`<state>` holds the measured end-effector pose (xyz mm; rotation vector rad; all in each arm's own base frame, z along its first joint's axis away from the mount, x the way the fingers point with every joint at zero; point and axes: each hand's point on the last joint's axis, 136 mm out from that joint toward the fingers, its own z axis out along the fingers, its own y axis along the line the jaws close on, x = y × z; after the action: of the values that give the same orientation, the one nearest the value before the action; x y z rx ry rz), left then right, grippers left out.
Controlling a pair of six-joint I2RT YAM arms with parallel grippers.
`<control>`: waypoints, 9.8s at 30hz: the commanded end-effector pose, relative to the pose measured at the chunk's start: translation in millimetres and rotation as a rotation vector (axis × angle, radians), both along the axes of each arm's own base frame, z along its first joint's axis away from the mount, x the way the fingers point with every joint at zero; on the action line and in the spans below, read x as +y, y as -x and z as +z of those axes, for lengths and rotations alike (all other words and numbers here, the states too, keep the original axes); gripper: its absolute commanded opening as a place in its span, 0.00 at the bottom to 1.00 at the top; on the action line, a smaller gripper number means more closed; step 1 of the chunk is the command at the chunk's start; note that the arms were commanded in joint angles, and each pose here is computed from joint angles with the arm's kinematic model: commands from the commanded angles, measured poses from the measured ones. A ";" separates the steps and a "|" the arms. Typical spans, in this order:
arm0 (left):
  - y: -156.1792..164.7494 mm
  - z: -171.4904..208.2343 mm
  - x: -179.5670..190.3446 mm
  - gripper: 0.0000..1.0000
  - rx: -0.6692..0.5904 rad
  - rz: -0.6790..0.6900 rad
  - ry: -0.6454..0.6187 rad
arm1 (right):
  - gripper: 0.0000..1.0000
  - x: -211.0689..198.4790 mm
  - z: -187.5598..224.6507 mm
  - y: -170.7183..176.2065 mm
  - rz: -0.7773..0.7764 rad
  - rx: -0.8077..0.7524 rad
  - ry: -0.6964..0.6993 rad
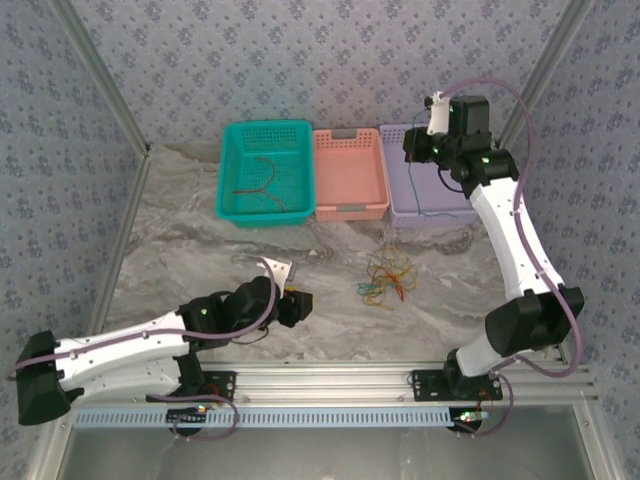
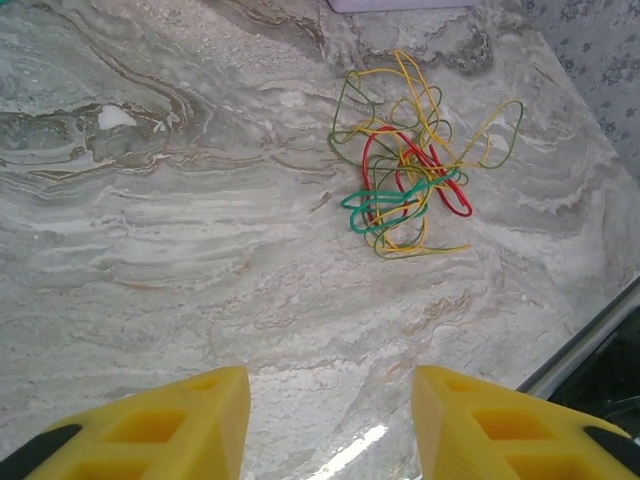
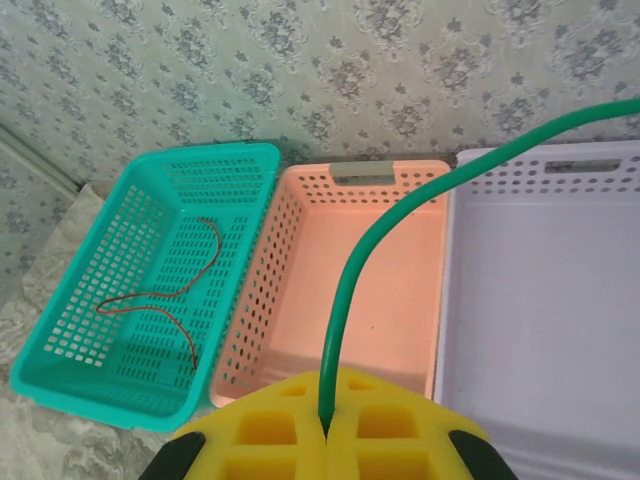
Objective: Untangle the cables
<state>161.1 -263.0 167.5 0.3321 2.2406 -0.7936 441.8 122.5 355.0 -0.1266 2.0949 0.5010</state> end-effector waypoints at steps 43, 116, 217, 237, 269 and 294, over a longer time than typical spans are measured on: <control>-7.3 11.1 23.3 0.43 -0.074 0.086 0.039 | 0.09 134.4 -215.0 -158.5 -0.024 0.442 -0.156; -97.8 -114.1 -106.8 0.00 0.170 0.124 -0.194 | 0.00 -30.8 -249.8 162.8 -0.392 0.508 -0.077; -78.9 36.8 180.2 0.00 0.154 0.890 0.259 | 0.00 -20.5 -140.0 162.1 -0.217 0.278 -0.186; -107.1 157.5 78.0 0.00 -0.023 0.348 0.395 | 0.45 29.7 -149.7 175.7 0.004 0.248 -0.169; -81.1 308.2 32.2 0.00 -0.216 0.043 0.444 | 0.68 242.4 17.3 199.4 0.593 -0.301 -0.284; -81.3 253.4 71.9 0.68 -0.172 0.259 0.386 | 0.00 212.5 86.7 138.6 0.358 -0.273 -0.338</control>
<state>242.8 -212.5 441.3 0.0375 1.8593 -1.0625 301.7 359.3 400.6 -0.4585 1.7448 0.9726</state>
